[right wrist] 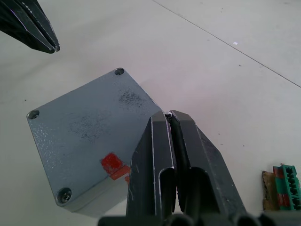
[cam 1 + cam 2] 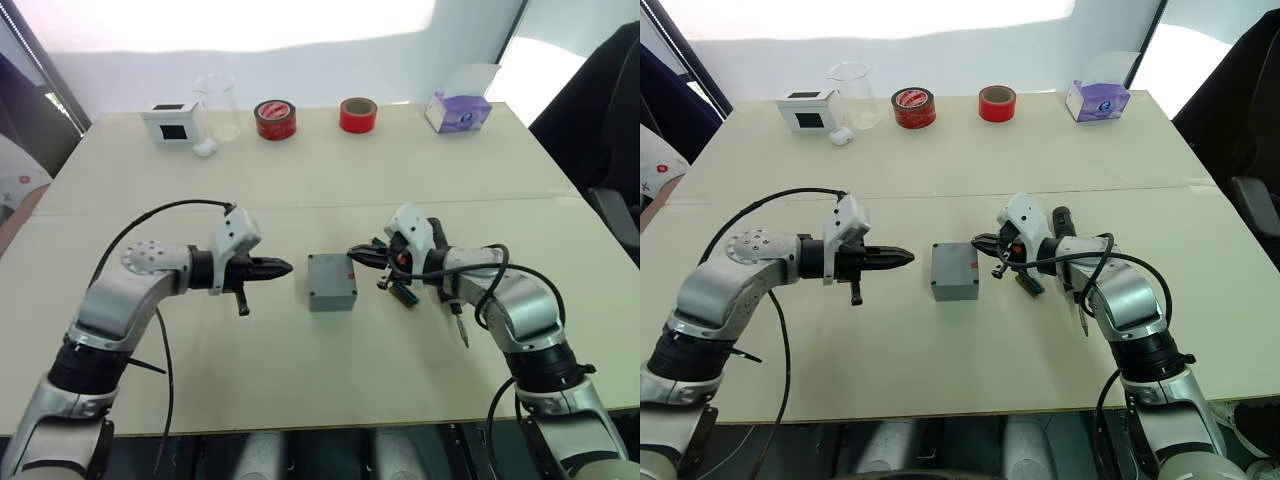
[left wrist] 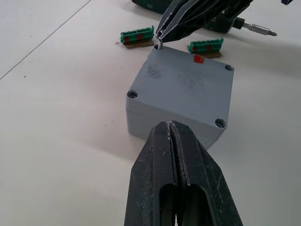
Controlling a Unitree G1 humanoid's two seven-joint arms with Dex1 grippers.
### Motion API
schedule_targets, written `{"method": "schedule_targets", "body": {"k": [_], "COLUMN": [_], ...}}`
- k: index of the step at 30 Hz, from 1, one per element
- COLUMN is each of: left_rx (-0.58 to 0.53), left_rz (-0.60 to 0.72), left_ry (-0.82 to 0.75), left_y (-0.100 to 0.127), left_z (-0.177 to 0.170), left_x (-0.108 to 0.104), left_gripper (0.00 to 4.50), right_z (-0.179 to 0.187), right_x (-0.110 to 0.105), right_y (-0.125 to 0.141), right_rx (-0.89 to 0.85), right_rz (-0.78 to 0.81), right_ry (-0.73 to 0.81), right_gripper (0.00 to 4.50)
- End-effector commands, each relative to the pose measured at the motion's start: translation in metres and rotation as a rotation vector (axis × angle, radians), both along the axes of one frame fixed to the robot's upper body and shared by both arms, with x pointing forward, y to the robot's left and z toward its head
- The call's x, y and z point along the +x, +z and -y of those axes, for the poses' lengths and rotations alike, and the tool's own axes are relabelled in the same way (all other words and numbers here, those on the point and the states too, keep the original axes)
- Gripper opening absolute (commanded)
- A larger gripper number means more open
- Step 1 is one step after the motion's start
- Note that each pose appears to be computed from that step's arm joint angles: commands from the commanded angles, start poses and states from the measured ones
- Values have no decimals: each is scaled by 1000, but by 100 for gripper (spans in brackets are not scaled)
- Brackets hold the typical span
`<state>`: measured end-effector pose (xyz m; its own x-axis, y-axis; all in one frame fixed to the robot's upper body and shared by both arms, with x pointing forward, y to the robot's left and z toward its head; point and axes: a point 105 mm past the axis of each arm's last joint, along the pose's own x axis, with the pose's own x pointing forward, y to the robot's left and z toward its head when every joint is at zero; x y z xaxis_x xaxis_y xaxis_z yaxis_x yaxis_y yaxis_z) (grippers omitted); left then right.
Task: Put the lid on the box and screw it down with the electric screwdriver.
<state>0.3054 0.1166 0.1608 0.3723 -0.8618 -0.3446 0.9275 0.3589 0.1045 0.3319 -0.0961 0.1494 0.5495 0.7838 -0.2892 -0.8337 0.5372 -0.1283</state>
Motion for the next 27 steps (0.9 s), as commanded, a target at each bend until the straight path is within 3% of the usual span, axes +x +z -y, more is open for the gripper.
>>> {"method": "schedule_targets", "body": {"k": [1, 4, 7, 12, 13, 16, 21, 27], "left_rx": [-3, -4, -10, -50, -63, -85, -106, -85], "left_rz": [55, 54, 54, 69, 75, 89, 131, 102], "left_ry": [-28, -31, -32, -39, -49, -84, -154, -246], "left_y": [12, 12, 12, 17, 19, 26, 40, 35], "left_z": [4, 4, 5, 12, 16, 24, 35, 34], "left_x": [-1, -3, -3, -1, -1, -3, -11, -30], "left_gripper": [0, 0, 0, 0, 0, 0, 0, 0], "right_z": [-1, 0, 3, 12, 17, 40, 85, 120], "right_x": [1, 1, 1, 6, 9, 16, 13, 1], "right_y": [2, 0, -1, 5, 14, 36, 56, 50], "right_rx": [-7, -13, -15, -18, 19, 109, 48, -56], "right_rz": [18, 8, -4, 0, 0, -36, -176, -426], "right_ry": [5, 0, -7, -48, -84, -198, -324, -552], "right_gripper": [2, 2, 82, 303, 326, 326, 326, 326]}}
